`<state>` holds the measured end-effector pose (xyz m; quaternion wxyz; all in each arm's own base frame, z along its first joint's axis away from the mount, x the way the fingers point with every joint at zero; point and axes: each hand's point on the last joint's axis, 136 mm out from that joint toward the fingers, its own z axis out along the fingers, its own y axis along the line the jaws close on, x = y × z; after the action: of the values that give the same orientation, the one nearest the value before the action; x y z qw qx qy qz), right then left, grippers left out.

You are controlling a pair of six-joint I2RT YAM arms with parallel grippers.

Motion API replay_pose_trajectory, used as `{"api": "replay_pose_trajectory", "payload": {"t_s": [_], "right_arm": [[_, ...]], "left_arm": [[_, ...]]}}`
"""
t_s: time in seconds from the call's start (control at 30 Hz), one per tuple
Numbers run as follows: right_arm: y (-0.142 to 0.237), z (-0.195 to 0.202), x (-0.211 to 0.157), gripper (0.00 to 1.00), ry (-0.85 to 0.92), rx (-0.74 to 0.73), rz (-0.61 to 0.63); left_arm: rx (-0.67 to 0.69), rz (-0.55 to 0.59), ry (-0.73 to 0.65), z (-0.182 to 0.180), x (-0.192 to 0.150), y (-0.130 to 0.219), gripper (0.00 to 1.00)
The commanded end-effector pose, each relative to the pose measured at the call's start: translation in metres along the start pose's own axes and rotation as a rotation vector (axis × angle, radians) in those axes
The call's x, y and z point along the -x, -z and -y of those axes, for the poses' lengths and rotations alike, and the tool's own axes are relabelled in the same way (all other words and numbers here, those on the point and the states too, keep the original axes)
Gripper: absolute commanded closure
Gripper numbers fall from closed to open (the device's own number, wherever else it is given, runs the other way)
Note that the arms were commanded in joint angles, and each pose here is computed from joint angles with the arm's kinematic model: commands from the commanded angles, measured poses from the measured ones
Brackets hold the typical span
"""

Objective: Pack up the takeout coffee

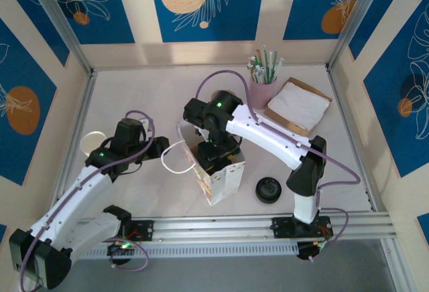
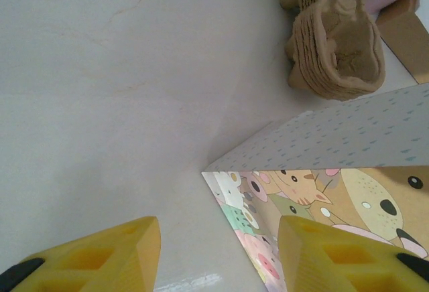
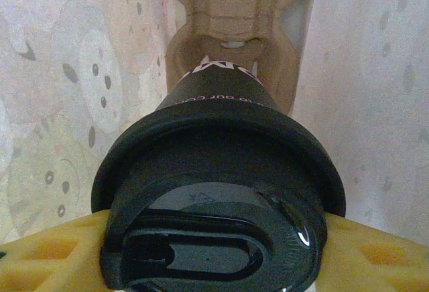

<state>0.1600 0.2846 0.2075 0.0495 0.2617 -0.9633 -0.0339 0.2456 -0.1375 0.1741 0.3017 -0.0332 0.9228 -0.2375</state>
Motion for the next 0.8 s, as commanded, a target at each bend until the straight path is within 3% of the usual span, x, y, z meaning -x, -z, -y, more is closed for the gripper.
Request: {"api": "replay_pose_trajectory", "payload": {"t_s": [0.0, 0.77], "right_arm": [[0.001, 0.017, -0.029, 0.37, -0.022, -0.099, -0.129], [-0.005, 0.020, -0.025, 0.37, -0.018, -0.135, -0.138]], "left_arm": [[0.026, 0.013, -0.014, -0.004, 0.004, 0.007, 0.50], [0.077, 0.062, -0.046, -0.014, 0.009, 0.027, 0.39]]}}
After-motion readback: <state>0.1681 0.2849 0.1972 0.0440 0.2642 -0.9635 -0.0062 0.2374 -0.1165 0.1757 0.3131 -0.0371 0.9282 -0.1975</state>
